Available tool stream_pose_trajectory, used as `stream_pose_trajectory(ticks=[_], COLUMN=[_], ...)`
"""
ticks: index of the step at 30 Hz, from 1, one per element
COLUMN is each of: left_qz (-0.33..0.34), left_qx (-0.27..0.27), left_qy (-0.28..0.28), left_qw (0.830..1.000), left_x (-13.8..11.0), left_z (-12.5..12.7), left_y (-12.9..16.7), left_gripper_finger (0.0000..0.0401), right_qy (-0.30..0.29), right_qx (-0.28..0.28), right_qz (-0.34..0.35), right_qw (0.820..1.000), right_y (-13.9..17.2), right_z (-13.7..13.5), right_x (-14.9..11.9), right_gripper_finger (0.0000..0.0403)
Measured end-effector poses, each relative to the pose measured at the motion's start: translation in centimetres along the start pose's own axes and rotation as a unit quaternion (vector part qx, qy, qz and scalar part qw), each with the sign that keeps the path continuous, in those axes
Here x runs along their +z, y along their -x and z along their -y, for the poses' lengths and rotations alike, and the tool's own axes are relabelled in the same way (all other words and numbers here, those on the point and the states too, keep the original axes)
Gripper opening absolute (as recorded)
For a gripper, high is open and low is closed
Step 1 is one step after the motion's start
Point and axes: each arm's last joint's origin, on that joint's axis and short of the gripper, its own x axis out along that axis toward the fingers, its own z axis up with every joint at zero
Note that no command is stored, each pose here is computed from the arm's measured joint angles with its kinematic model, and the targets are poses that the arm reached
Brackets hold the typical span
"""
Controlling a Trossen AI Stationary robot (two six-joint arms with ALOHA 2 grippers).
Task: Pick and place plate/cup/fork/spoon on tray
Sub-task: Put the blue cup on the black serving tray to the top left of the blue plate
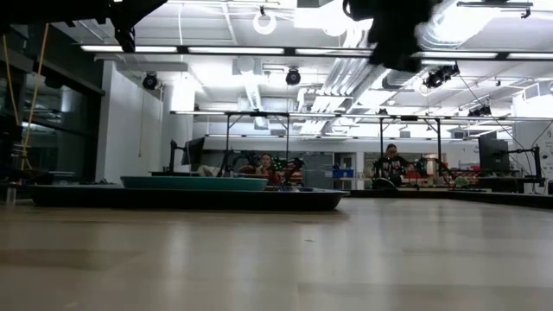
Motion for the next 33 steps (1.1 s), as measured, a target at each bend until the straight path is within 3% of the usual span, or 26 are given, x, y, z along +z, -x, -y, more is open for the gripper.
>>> stream_pose_trajectory(ticks=[2, 4, 12, 20, 24, 33], left_qz=[0.000, -0.001, -0.002, 0.001, 0.002, 0.004], left_qx=[0.000, 0.000, 0.001, 0.000, -0.001, -0.001], left_qy=[0.000, 0.000, 0.000, 0.000, 0.000, -0.004], left_qw=[1.000, 1.000, 1.000, 1.000, 1.000, 1.000], left_x=[0.0, 0.0, 0.0, 0.0, 0.0, 0.1], left_z=[0.0, 0.0, 0.0, 0.0, 0.0, 0.0], left_y=[0.0, 0.0, 0.0, 0.0, 0.0, 0.0], left_gripper_finger=[0.0102, 0.0102, 0.0102, 0.0102, 0.0102, 0.0102], right_qy=[-0.033, -0.064, -0.165, -0.209, -0.227, -0.214], right_qx=[0.039, 0.043, -0.058, -0.143, -0.179, -0.194], right_qz=[-0.055, -0.105, -0.239, -0.239, -0.236, -0.244], right_qw=[0.997, 0.991, 0.955, 0.937, 0.928, 0.926], right_y=[-0.2, -0.4, -0.1, 1.4, 1.9, 2.3], right_z=[-1.2, -2.4, -6.6, -8.5, -8.4, -8.5], right_x=[-1.2, -2.9, -11.2, -17.0, -18.3, -19.4], right_gripper_finger=[0.0124, 0.0124, 0.0124, 0.0124, 0.0124, 0.0124])
